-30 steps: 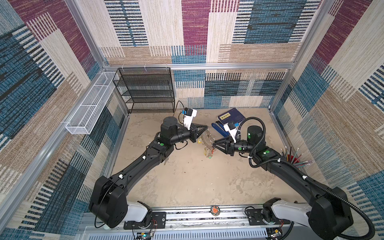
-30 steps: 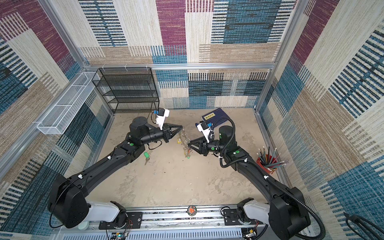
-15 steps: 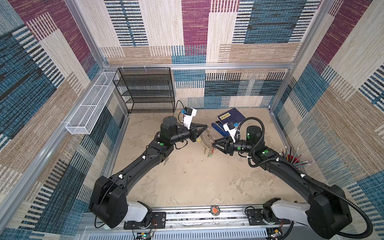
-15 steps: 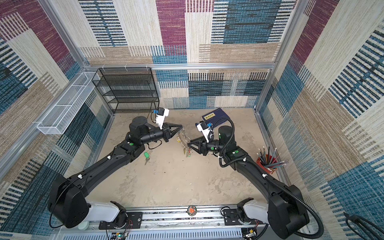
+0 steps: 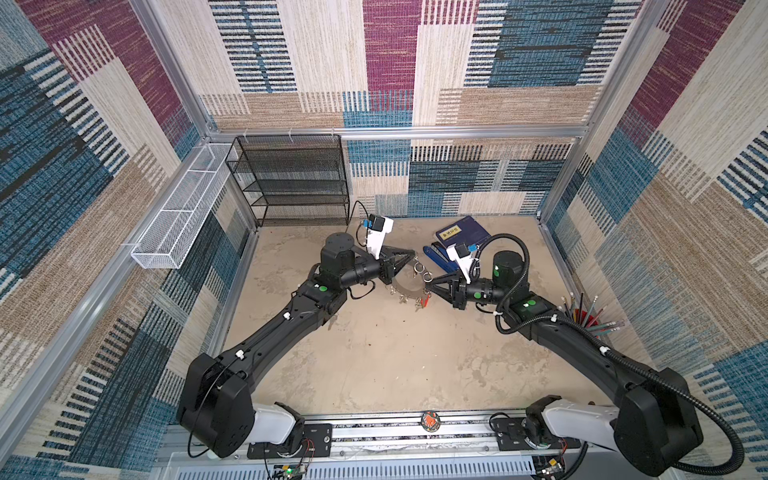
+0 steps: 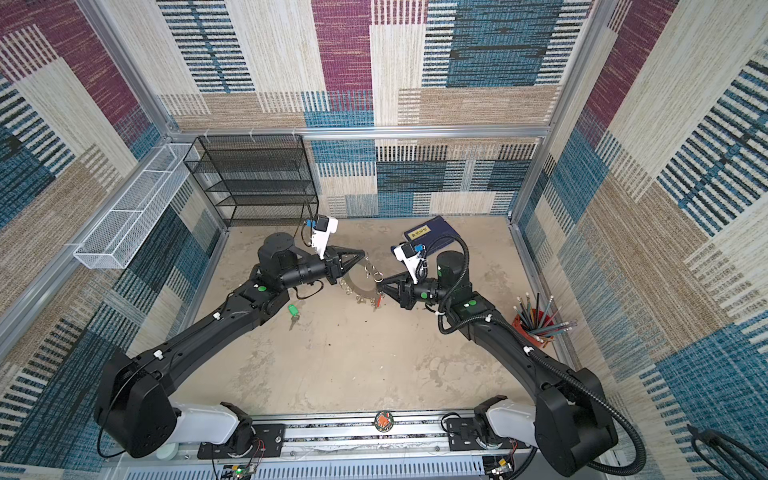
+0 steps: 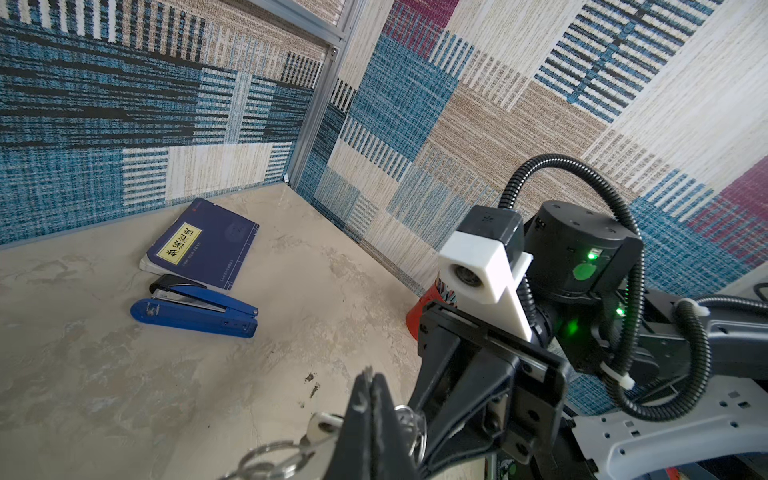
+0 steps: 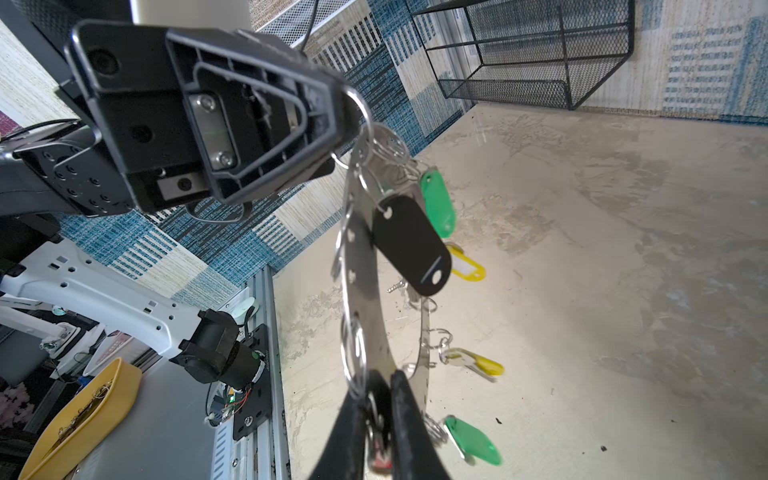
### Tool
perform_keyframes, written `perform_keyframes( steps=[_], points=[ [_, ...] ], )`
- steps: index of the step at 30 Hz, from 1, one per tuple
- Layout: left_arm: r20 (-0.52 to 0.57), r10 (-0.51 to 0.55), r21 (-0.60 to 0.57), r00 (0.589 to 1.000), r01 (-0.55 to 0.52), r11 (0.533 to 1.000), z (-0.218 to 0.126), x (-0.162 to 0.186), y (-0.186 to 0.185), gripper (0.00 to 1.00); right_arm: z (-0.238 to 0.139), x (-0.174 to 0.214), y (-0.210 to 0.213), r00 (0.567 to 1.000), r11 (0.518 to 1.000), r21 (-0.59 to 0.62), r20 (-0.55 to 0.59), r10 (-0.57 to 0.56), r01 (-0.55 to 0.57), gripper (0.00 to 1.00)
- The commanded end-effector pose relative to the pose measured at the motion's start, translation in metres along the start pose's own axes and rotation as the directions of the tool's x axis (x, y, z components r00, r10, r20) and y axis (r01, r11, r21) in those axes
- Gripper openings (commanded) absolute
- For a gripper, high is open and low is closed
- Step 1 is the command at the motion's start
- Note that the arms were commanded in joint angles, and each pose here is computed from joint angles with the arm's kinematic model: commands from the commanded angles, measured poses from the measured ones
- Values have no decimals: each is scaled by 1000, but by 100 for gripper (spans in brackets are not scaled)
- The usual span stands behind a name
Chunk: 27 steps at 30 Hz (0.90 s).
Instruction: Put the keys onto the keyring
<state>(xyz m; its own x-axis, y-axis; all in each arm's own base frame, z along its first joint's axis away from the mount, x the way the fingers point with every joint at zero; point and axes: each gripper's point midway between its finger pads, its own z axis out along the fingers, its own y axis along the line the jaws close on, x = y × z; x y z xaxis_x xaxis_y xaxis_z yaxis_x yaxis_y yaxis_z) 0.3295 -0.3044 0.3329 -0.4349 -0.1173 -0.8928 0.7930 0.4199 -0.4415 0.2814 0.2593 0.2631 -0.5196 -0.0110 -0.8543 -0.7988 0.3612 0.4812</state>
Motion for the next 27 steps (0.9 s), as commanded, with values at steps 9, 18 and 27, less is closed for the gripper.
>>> perform_keyframes(
  steps=[9,18,27],
  points=[
    [32,-4,-6,999,4,1000,-2,-11,3,0,-1,-9,2,999,1000,6,28,-20,20,0],
    [24,-53,-16,998,54,998,-3,-11,13,2,-1,-11,3,999,1000,3,31,-23,23,0],
    [33,-87,-47,996,89,995,-10,-16,25,25,-1,-12,2,999,1000,9,34,-24,24,0]
  ],
)
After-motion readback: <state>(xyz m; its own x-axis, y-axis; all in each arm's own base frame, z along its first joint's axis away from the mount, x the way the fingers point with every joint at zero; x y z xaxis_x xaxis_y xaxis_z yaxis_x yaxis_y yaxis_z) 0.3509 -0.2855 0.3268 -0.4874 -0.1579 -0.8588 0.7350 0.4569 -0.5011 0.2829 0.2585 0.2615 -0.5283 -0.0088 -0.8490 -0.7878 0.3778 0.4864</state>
